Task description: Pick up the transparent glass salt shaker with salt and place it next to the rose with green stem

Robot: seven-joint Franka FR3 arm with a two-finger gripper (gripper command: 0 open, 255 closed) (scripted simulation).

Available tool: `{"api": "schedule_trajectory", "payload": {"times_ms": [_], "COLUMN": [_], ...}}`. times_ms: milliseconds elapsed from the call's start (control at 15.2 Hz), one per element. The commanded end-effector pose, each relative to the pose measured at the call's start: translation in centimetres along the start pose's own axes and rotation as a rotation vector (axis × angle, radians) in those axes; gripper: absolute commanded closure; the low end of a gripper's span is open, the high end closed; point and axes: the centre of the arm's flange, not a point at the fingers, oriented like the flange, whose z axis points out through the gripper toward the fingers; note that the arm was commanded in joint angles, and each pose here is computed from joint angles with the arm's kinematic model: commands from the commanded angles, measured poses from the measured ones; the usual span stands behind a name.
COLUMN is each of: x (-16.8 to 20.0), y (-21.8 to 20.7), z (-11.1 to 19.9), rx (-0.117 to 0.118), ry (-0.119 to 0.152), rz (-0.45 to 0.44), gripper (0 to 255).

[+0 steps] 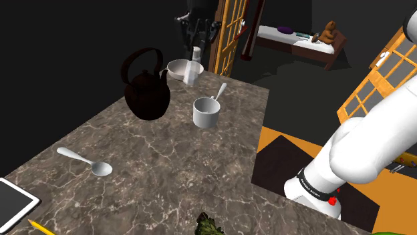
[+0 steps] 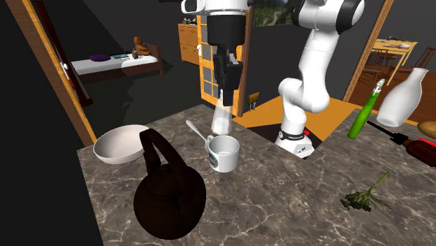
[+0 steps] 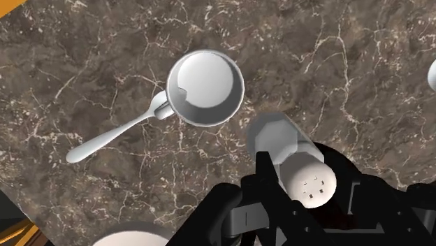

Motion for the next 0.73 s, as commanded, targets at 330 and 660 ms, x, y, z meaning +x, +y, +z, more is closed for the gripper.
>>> {"api": "schedule_trajectory", "payload": {"times_ms": [330, 660], "x": [-5.8, -9.9], "y": [-7.3, -12.4], "z": [0.6, 0.9], "rx": [0.000, 0.000], "ry": [0.000, 0.000], "rz": [0.002, 0.002], "gripper": [255, 255]}}
